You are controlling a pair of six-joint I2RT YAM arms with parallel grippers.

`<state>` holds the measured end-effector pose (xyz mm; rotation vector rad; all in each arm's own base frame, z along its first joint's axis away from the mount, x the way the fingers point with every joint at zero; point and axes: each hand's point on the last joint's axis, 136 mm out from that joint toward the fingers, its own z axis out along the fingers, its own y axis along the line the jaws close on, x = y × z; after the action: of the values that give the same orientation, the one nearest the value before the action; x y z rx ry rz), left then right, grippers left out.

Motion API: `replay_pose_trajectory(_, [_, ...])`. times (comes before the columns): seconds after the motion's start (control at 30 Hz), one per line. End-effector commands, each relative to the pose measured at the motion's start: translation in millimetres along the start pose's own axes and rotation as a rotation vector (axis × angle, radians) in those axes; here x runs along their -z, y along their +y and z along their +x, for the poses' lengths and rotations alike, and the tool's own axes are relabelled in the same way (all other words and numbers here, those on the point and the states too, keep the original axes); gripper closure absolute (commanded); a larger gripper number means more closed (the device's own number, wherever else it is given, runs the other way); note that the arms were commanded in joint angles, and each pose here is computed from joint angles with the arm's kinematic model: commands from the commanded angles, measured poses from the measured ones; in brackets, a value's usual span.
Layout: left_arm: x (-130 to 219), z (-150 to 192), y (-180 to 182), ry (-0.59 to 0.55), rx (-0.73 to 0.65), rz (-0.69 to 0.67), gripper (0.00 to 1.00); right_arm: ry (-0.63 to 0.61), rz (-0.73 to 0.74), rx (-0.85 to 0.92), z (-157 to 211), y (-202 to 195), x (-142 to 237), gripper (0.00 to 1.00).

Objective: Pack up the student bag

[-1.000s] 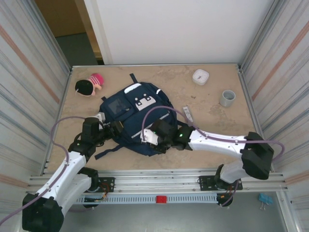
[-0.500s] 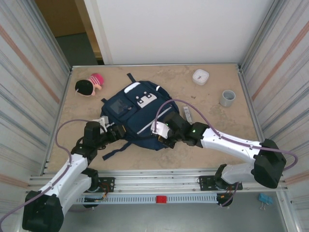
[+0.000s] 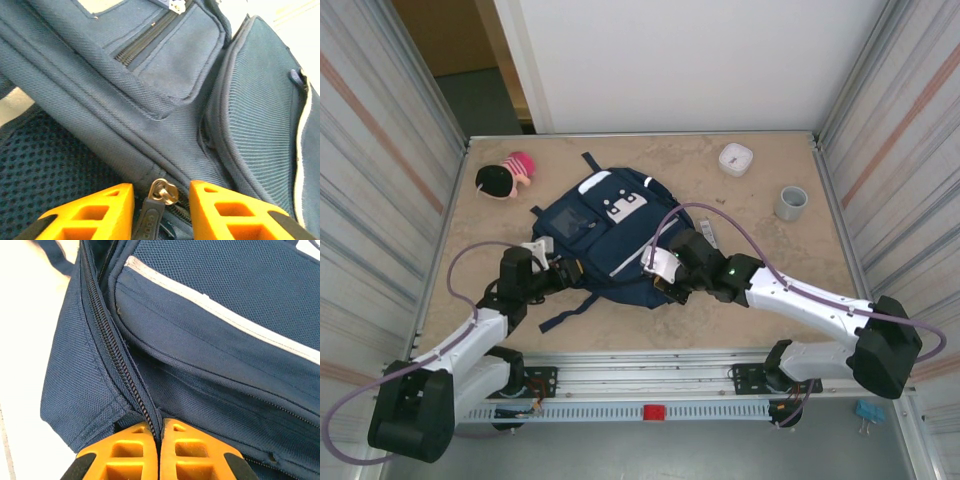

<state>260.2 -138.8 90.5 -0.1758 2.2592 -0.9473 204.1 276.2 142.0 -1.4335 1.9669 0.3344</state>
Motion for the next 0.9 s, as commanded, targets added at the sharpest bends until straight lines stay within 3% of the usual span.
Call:
replay_pose_trajectory(0.0, [1.6, -4.3, -9.1, -0.012, -0.034, 0.044, 0.71, -0.126, 0.038, -0.048, -28.4, -11.6, 14.8, 1.0])
replay_pose_trajectory(0.1, [1.6, -2.2, -5.8, -0.011, -0.037, 0.034, 0.75, -0.133, 0.041, -0.051, -29.8, -12.8, 15.5, 1.0])
replay_pose_trajectory(0.23, [-1.2, 3.2, 1.9, 0.009, -0.033, 0.007, 0.66, -0.14, 0.044, -0.054, -31.1, -13.4, 16.7, 1.0])
replay_pose_trajectory(0.4, [-7.3, 8.7, 6.1, 0.036, -0.02, 0.006, 0.67, -0.151, 0.033, -0.063, -33.3, -12.1, 17.8, 1.0])
replay_pose_trajectory(0.67, [-2.9, 4.8, -9.5, 0.049, -0.008, 0.052, 0.92, -0.146, 0.071, -0.103, -30.2, -18.9, 15.3, 1.0])
replay_pose_trajectory(0.87, [9.5, 3.0, -21.5, 0.042, -0.025, 0.054, 1.0, -0.124, 0.058, -0.173, -25.8, -17.8, 4.5, 1.0])
